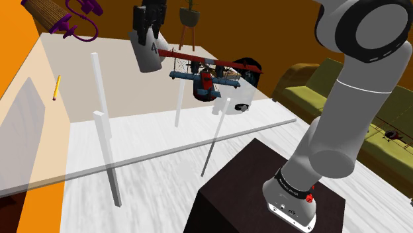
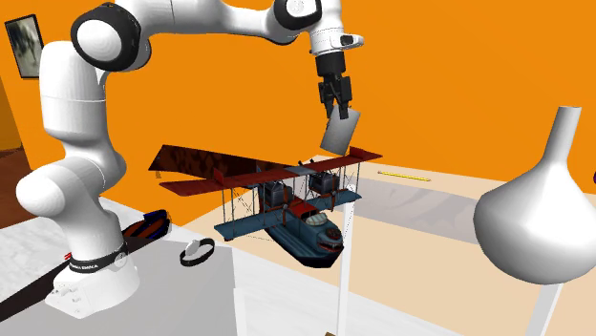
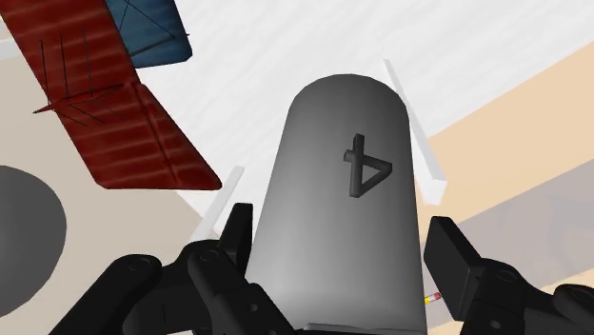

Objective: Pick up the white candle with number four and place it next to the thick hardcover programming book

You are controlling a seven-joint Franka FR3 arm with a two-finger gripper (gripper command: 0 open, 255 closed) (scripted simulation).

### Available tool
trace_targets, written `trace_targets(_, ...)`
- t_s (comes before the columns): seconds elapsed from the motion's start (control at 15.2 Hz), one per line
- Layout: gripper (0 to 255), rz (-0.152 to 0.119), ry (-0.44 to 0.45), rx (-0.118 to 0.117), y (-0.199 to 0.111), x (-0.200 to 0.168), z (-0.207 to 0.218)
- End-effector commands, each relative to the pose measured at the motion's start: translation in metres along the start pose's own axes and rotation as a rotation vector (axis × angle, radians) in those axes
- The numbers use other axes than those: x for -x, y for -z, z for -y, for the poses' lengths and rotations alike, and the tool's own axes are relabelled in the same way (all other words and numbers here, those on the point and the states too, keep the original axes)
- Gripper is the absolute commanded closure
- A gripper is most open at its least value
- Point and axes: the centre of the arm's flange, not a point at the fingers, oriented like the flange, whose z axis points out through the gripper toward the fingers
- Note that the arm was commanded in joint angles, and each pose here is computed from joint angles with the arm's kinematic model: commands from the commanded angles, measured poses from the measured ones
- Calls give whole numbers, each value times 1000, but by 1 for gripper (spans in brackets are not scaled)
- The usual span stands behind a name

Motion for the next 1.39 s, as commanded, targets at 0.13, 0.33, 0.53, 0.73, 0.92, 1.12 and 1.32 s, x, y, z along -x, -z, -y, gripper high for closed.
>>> trace_targets(0.13, 255, 0, 0, 0, 21, -3, -1)
trace_targets(0.33, 255, 0, 0, 0, 37, -5, -3)
trace_targets(0.53, 255, 0, 0, 0, 53, -7, -4)
trace_targets(0.73, 255, 0, 0, 0, 60, -1, -16)
trace_targets(0.92, 255, 0, 0, 0, 60, 22, -48)
trace_targets(1.12, 255, 0, 0, 0, 61, 45, -80)
trace_targets(1.32, 255, 0, 0, 0, 61, 68, -113)
